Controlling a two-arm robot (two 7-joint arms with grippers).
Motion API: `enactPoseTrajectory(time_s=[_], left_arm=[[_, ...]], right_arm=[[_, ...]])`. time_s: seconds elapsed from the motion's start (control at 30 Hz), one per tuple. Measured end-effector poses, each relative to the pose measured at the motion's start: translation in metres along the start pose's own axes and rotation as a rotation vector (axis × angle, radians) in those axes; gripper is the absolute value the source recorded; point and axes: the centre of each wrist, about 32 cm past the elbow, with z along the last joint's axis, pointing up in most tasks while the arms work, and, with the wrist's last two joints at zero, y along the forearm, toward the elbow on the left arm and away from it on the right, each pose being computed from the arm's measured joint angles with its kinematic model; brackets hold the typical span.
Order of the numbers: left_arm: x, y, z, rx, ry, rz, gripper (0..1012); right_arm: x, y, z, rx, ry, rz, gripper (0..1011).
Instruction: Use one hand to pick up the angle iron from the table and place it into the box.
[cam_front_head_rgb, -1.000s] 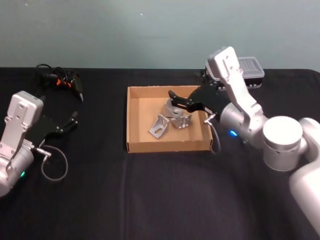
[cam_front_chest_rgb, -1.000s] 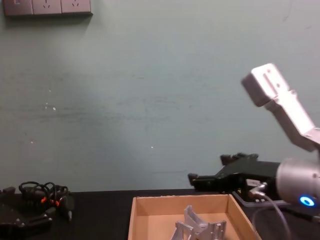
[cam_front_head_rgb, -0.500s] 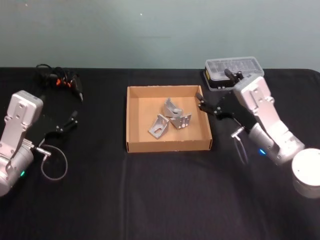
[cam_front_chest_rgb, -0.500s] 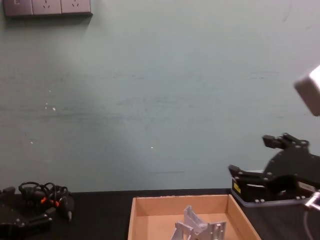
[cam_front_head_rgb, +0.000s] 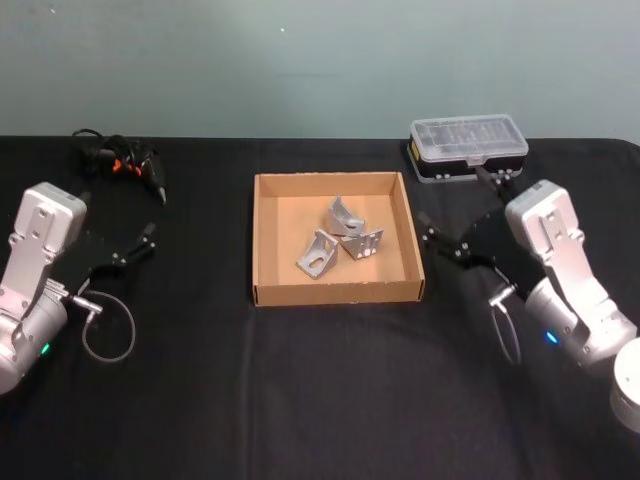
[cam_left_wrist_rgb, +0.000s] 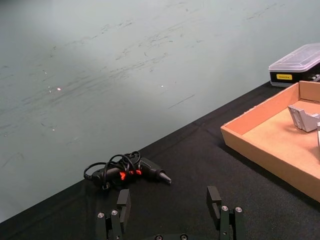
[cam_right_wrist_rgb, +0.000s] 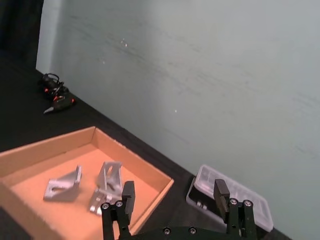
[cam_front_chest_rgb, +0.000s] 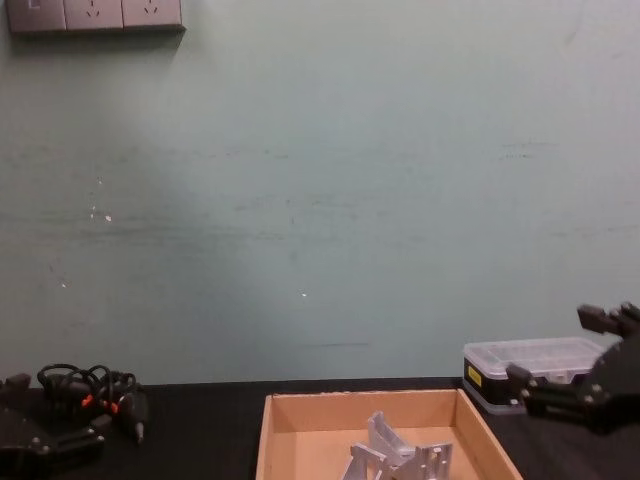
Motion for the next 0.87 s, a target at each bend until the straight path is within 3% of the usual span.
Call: enactPoseTrajectory(time_s=[0.87], left_arm=[[0.0,0.0,0.0,0.0,0.0,0.0,1000]], right_arm=[[-0.0004,0.0007,0.0001,0.001,0.004,0.002,1003]])
